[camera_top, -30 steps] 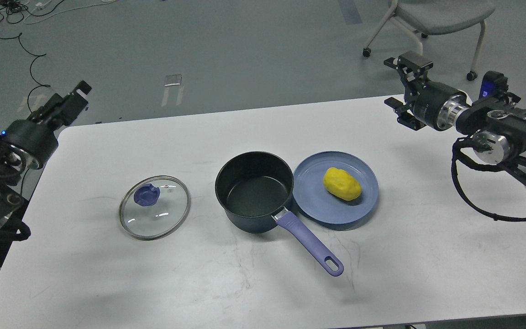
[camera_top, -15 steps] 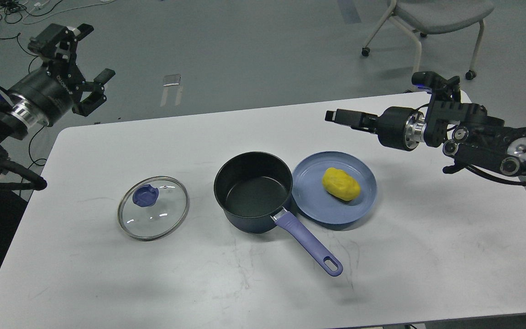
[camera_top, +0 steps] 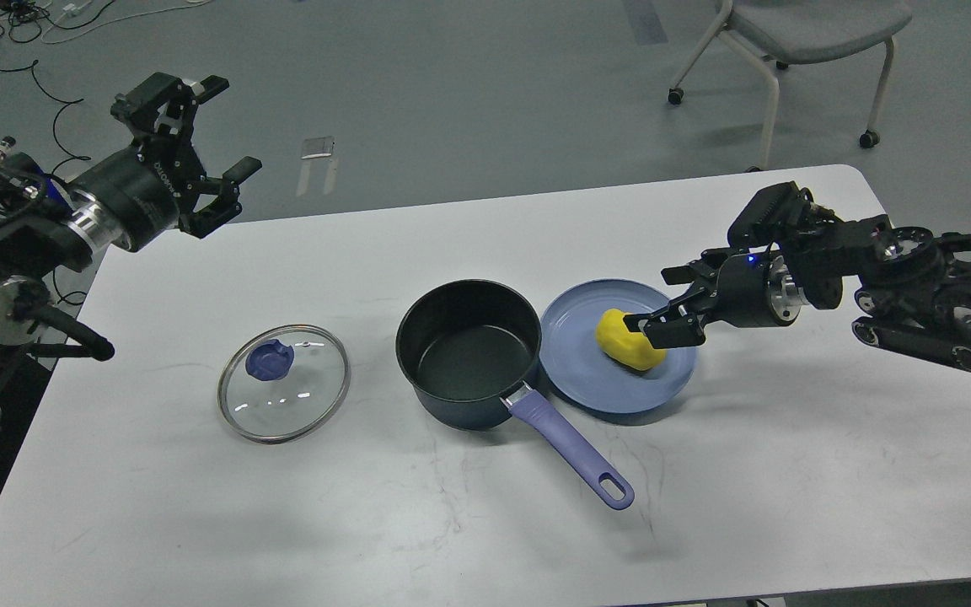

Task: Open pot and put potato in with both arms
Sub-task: 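Reach the right gripper to the yellow potato and grasp it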

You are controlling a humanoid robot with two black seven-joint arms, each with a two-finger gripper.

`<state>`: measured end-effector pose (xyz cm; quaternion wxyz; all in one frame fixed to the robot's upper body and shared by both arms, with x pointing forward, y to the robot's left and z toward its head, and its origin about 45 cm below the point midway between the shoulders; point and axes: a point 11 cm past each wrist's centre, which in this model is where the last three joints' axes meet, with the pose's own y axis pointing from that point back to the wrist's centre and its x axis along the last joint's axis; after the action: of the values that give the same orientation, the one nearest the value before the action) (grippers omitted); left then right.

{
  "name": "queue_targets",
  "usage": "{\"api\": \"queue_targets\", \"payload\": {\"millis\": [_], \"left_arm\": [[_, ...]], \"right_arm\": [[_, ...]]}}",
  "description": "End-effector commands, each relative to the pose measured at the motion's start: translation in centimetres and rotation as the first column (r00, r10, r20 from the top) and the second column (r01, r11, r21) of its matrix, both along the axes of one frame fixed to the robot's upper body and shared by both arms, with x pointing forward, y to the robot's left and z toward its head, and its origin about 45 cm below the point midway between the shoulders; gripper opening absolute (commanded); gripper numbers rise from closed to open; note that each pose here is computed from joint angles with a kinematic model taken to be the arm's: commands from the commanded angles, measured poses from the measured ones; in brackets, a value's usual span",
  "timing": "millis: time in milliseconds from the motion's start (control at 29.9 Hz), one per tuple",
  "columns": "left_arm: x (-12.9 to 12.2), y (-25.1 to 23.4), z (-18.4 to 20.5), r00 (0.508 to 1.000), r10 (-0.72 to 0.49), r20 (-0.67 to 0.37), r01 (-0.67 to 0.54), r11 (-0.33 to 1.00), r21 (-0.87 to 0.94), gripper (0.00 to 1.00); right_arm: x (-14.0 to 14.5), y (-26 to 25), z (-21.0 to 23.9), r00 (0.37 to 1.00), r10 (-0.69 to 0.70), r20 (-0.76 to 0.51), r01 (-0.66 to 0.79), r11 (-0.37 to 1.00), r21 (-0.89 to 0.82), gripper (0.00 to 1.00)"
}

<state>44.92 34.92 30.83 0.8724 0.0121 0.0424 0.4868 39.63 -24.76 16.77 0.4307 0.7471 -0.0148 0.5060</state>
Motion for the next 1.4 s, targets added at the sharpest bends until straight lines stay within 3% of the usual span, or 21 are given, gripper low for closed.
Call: {"api": "queue_targets", "payload": {"millis": [0, 335, 669, 870, 970, 1037, 1137, 1204, 1371], "left_arm": [[-0.2, 0.2, -0.3, 1.0, 0.004, -0.004, -0.004, 1.0, 0.003, 0.98], [-0.3, 0.3, -0.6, 1.0, 0.005, -0.01, -0.005, 1.0, 0.006, 0.98], [-0.5, 0.5, -0.8, 1.0, 0.005, -0.009, -0.005, 1.0, 0.004, 0.98], [-0.9, 1.4, -1.2, 1.0, 0.022, -0.015, -0.022, 1.0, 0.011, 0.98], [-1.0, 1.6, -1.2, 1.0, 0.026, -0.012, -0.026, 1.0, 0.009, 0.98], [-1.0, 1.6, -1.3, 1.0, 0.027, -0.013, -0.026, 1.0, 0.008, 0.98], [-1.0, 1.6, -1.3, 1.0, 0.026, -0.013, -0.026, 1.0, 0.01, 0.98], [-1.0, 1.6, -1.4, 1.0, 0.026, -0.015, -0.025, 1.0, 0.012, 0.98], [-1.1, 1.5, -1.6, 1.0, 0.023, -0.019, -0.022, 1.0, 0.013, 0.98]], "right_arm": [[0.0, 0.2, 0.0, 1.0, 0.004, 0.007, -0.004, 1.0, 0.005, 0.99], [-1.2, -0.3, -3.0, 0.994, -0.095, -0.05, 0.095, 0.995, -0.003, 0.99], [-1.2, 2.2, -3.4, 0.996, -0.07, -0.061, 0.072, 0.997, 0.028, 0.99], [-1.2, 3.1, -4.0, 0.996, -0.058, -0.063, 0.059, 0.998, 0.021, 0.93], [-1.2, 2.7, -4.6, 0.997, -0.055, -0.062, 0.054, 0.998, -0.008, 0.87], [-1.4, 2.5, -4.9, 0.997, -0.045, -0.069, 0.044, 0.999, -0.023, 0.78], [-1.7, 2.4, -5.2, 0.997, -0.037, -0.073, 0.034, 0.999, -0.036, 0.74], [-1.6, 2.1, -5.2, 0.997, -0.037, -0.073, 0.034, 0.999, -0.039, 0.55], [-1.3, 1.8, -5.1, 0.997, -0.042, -0.068, 0.039, 0.998, -0.04, 0.31]]}}
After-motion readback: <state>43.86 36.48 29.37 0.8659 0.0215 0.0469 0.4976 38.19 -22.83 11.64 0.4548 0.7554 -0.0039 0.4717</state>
